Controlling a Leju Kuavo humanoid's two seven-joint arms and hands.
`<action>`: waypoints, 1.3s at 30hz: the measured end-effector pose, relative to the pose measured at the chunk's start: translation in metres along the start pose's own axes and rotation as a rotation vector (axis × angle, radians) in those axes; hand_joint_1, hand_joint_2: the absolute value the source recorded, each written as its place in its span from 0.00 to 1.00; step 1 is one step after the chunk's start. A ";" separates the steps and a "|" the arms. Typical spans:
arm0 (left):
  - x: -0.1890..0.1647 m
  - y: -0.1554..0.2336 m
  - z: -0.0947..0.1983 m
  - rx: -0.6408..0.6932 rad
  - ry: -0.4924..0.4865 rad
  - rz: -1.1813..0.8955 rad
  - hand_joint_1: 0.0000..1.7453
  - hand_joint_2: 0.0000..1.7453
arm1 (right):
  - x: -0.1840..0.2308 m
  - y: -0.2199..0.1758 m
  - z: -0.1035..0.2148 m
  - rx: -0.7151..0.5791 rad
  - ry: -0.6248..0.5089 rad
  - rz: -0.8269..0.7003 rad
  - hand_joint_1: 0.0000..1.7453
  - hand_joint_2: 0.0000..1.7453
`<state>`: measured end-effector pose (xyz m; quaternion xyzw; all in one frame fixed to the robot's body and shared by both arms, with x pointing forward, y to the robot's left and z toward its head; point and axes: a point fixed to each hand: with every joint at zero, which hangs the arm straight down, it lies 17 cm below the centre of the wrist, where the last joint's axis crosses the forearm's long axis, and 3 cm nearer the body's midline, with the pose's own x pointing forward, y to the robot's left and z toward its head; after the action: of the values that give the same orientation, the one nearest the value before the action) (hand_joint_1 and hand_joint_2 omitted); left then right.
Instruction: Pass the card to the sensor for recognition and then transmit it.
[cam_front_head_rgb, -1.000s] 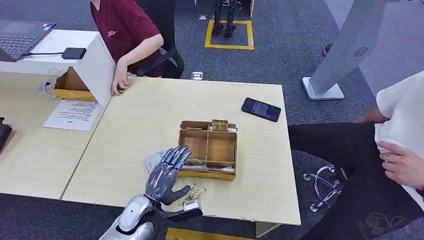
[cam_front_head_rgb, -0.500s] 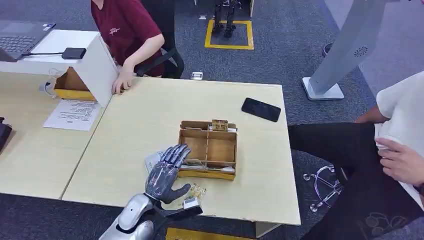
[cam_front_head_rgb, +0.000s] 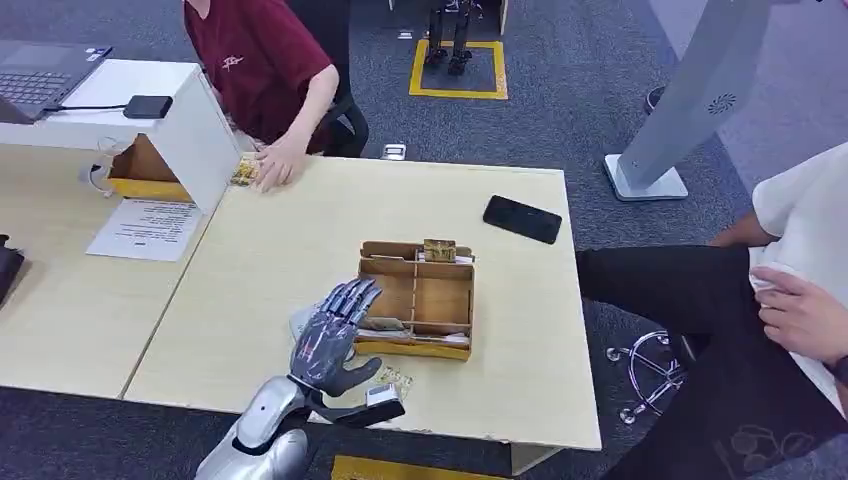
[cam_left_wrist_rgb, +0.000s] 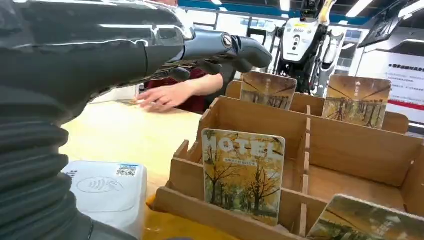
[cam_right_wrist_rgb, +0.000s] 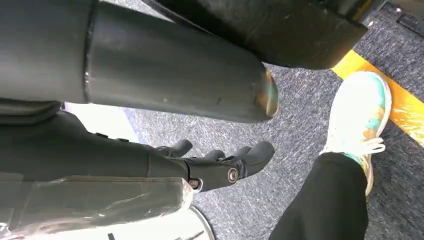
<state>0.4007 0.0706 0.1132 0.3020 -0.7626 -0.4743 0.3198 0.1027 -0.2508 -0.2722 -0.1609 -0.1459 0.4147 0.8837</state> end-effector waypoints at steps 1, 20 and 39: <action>0.000 0.000 -0.001 -0.001 -0.001 0.000 0.00 1.00 | 0.000 0.000 0.000 0.001 -0.001 0.001 0.00 0.00; 0.009 0.008 -0.021 0.010 -0.017 0.027 0.00 1.00 | 0.001 0.001 0.000 0.006 -0.008 0.005 0.00 0.00; 0.014 -0.001 -0.021 -0.012 -0.006 0.033 0.00 1.00 | 0.002 0.001 0.000 0.005 -0.011 0.009 0.00 0.00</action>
<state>0.4090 0.0485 0.1224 0.2859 -0.7656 -0.4746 0.3269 0.1035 -0.2486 -0.2721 -0.1568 -0.1491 0.4198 0.8814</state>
